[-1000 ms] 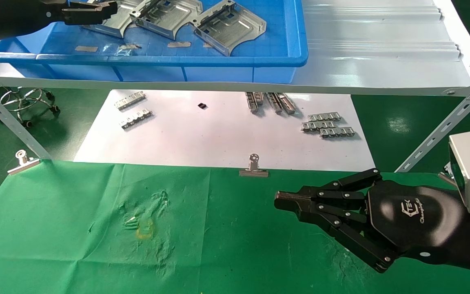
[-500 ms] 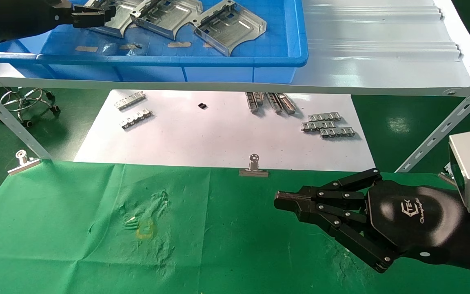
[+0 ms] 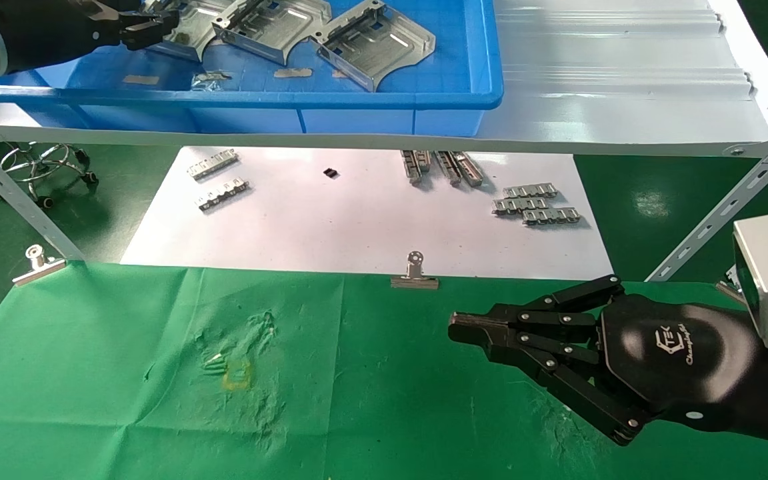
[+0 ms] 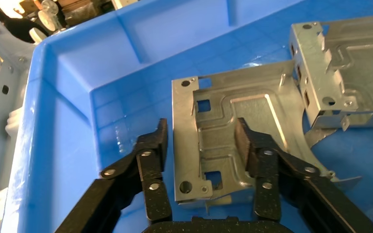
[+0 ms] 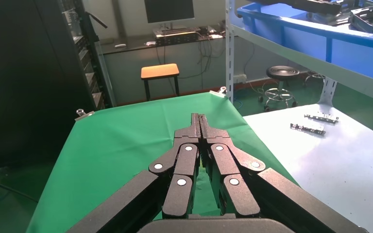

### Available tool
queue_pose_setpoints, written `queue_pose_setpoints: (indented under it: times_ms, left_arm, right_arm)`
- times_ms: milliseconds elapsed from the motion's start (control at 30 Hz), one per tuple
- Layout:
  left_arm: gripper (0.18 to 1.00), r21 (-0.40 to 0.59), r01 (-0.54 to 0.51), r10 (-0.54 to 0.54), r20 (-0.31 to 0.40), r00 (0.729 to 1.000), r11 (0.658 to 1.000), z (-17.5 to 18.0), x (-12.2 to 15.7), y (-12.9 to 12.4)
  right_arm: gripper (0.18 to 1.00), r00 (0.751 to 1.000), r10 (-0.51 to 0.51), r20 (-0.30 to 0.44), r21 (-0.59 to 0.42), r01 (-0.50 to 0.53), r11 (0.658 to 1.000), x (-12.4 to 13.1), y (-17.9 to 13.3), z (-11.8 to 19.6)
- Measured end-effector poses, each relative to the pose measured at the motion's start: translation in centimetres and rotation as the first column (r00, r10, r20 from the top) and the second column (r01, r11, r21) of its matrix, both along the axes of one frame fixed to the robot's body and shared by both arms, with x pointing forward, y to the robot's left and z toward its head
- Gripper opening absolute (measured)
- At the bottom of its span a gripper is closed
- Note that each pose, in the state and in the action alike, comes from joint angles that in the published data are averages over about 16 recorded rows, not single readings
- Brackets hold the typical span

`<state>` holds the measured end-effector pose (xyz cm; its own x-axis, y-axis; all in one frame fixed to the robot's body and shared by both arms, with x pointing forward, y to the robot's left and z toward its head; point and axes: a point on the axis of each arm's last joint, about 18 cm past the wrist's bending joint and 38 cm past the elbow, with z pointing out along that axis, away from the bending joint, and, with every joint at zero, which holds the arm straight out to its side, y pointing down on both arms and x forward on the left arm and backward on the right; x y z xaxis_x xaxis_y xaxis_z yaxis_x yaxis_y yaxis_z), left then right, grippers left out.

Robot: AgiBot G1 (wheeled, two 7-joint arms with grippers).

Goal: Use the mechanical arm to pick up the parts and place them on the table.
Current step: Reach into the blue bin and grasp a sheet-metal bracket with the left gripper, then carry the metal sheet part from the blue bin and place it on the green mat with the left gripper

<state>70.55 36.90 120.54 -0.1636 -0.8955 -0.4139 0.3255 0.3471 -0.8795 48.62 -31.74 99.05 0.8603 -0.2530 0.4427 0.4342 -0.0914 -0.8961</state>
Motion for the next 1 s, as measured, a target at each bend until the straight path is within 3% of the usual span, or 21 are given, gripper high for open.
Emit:
queue_pose_setpoints:
  times_ms: [367,567,1000]
  left_arm:
    - [0.393,0.005,-0.022,0.022,0.003,1.0,1.0,0.1,0.0,0.5]
    - [0.307,0.012,-0.033,0.033,0.023,0.999,0.999,0.5,-0.2,0.7]
    - [0.265,0.042,-0.005,0.0,0.114,0.993,0.999,2.4,-1.6,1.0]
  right_arm:
    - [0.192,1.0,0.0,0.0,0.0,0.0,1.0,0.0,0.0,0.0]
    - [0.192,1.0,0.0,0.0,0.0,0.0,1.0,0.0,0.0,0.0]
    - [0.192,1.0,0.0,0.0,0.0,0.0,1.0,0.0,0.0,0.0]
